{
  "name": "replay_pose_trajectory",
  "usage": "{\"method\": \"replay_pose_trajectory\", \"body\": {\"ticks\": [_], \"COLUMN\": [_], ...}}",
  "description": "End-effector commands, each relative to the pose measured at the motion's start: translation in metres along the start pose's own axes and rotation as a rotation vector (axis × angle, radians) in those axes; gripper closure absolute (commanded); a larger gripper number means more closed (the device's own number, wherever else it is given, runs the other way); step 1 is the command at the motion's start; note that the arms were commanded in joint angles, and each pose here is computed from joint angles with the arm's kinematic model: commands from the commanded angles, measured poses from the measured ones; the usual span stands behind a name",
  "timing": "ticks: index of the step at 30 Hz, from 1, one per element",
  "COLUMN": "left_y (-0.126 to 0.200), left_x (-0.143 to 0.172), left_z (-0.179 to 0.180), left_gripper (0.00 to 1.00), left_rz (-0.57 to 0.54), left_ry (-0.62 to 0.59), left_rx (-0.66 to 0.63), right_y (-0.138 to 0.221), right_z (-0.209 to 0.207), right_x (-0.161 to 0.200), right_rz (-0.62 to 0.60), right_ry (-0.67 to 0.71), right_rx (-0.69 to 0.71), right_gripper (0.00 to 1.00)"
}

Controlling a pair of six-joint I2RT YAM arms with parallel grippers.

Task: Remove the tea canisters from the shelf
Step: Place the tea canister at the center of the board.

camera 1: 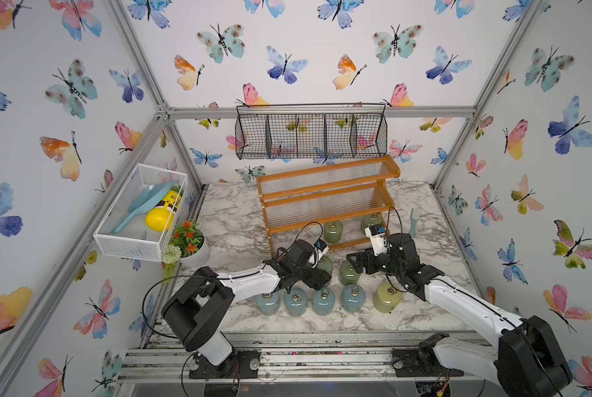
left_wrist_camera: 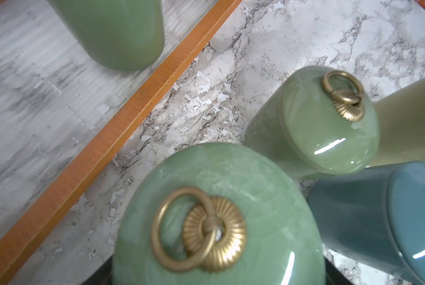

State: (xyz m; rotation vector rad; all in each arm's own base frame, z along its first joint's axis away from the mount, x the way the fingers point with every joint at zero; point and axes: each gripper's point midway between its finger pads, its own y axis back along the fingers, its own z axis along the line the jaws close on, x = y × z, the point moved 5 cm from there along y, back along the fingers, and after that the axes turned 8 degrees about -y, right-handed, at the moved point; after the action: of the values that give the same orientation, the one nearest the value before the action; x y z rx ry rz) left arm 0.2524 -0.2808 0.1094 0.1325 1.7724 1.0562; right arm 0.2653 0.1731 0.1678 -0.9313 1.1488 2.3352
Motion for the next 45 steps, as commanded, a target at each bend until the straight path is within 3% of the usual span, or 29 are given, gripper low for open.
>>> {"method": "replay_pose_trajectory", "body": {"ticks": [1, 16, 40, 45], "left_y": [0.003, 0.0, 0.017, 0.032], "left_x": [-0.028, -0.018, -0.027, -0.042], "left_z": [-0.001, -0.001, -0.004, -0.004], "left_gripper": [0.29, 0.19, 0.07, 0.05], "left_rz": [-0.098, -0.076, -0.155, -0.196], "left_ry": [-0.044, -0.061, -0.105, -0.111], "left_rx": [-0.004, -0.02, -0.028, -0.045], "right_y": [0.004, 0.002, -0.003, 0.005], "right_z": [-0.003, -0.005, -0.005, -0.007], "right_x": [0.002, 0.002, -0.007, -0.016], "right_rz": [-0.002, 0.001, -0.003, -0.034], "right_ry": [-0.008, -0.007, 0.001, 0.018], "right_rx": [0.018, 0.027, 0.041, 0.067], "right_gripper": [0.09, 0.08, 0.03, 0.02]}}
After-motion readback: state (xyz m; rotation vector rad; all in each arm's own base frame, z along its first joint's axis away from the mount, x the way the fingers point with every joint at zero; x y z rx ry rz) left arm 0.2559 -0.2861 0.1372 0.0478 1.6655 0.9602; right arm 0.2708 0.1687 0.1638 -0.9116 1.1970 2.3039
